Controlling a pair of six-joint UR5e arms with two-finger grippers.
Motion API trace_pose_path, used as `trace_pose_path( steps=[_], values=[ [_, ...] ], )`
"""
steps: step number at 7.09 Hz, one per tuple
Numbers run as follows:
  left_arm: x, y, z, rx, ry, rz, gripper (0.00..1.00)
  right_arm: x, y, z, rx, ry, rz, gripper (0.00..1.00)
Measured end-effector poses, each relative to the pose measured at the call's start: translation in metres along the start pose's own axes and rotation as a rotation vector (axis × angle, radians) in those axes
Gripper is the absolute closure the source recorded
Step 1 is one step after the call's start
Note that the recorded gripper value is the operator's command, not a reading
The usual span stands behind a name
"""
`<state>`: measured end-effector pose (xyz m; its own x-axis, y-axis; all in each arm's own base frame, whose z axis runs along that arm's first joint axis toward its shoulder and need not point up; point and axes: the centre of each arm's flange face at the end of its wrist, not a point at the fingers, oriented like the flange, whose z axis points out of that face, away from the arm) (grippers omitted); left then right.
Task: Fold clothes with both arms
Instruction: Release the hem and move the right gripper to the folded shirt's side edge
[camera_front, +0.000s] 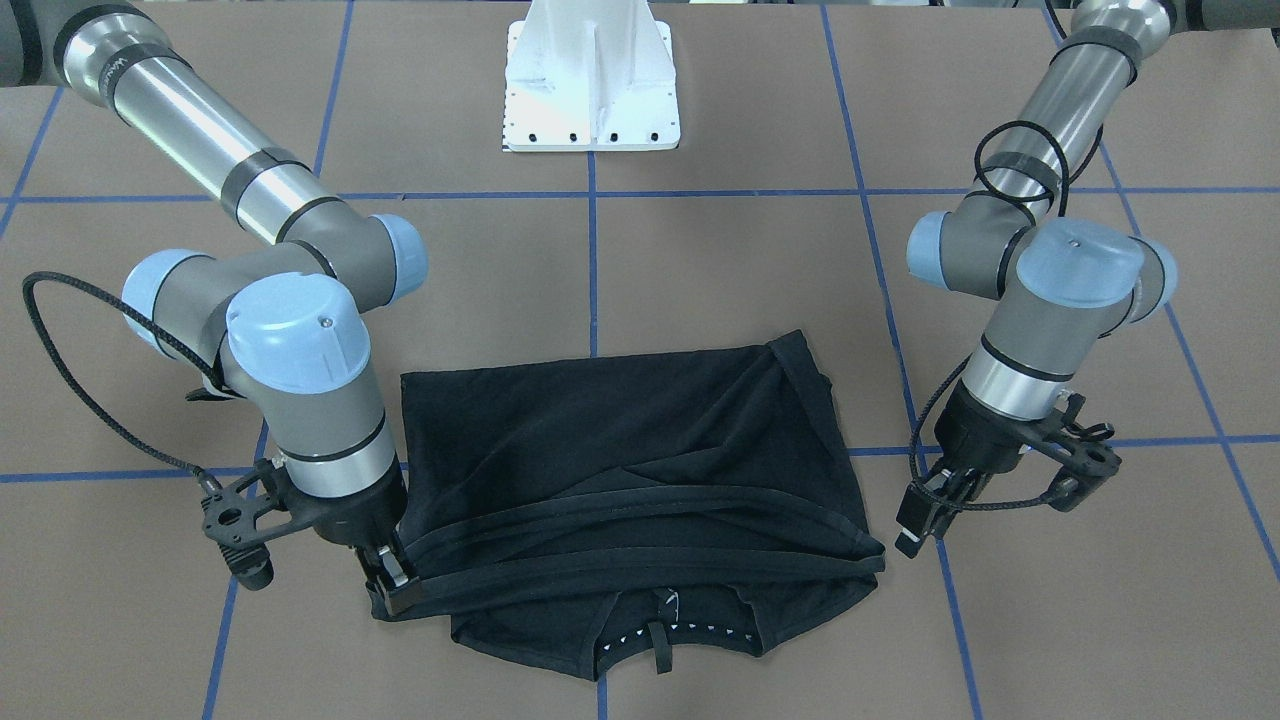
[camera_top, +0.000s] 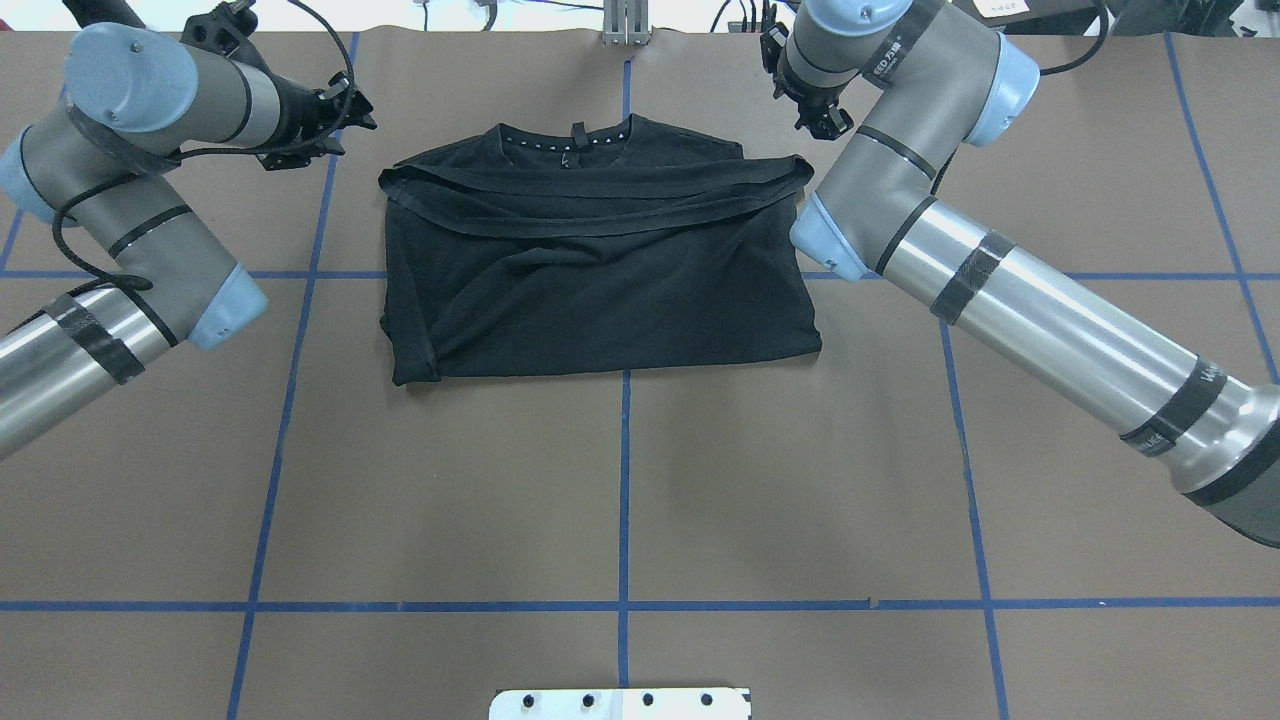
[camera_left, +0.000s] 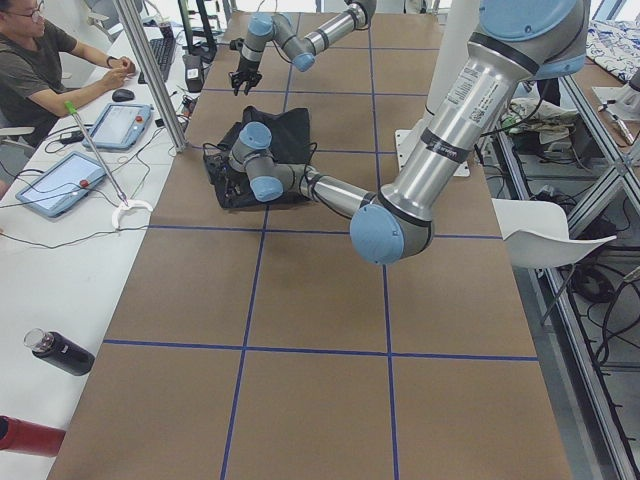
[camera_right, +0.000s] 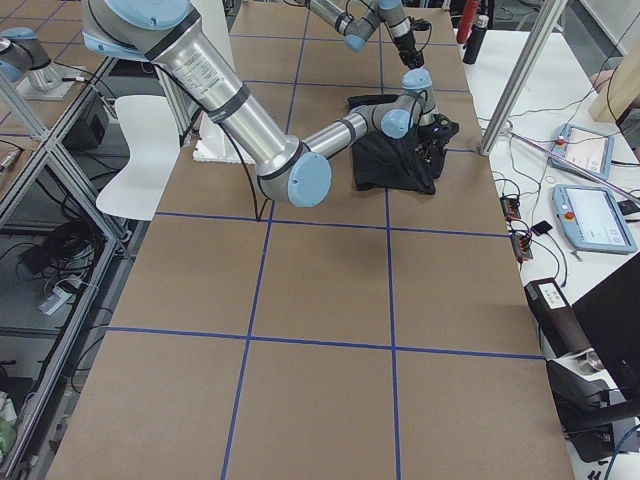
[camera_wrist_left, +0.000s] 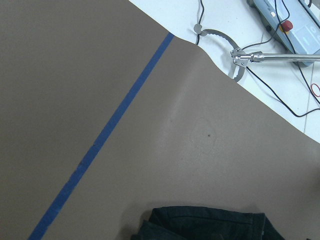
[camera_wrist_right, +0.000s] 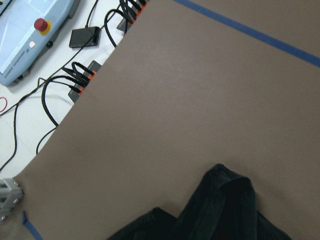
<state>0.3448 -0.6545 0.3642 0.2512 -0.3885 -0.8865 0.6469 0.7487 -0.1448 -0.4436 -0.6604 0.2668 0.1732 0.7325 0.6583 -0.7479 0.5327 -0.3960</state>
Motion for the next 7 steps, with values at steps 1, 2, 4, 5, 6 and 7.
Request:
trace_pose_path(
  steps=[1, 2, 4, 5, 6, 7],
  values=[
    [0.003, -0.004, -0.009, 0.005, 0.011, -0.001, 0.38, 0.035, 0.017, -0.014, -0.039, -0.029, 0.011, 0.29],
    [0.004, -0.007, -0.015, 0.009, 0.019, -0.001, 0.36, 0.073, 0.030, -0.028, -0.077, -0.056, 0.036, 0.21],
    [0.002, -0.008, -0.020, 0.014, 0.025, -0.002, 0.35, 0.145, 0.050, -0.048, -0.128, -0.074, 0.053, 0.12],
    [0.000, -0.007, -0.024, 0.015, 0.030, -0.002, 0.35, 0.166, 0.063, -0.049, -0.139, -0.066, 0.054, 0.13],
    [0.000, -0.007, -0.029, 0.017, 0.036, -0.002, 0.35, 0.180, 0.077, -0.044, -0.137, -0.057, 0.048, 0.15],
    [0.000, -0.006, -0.031, 0.019, 0.039, -0.002, 0.35, 0.188, 0.086, -0.037, -0.131, -0.049, 0.039, 0.17]
  ],
)
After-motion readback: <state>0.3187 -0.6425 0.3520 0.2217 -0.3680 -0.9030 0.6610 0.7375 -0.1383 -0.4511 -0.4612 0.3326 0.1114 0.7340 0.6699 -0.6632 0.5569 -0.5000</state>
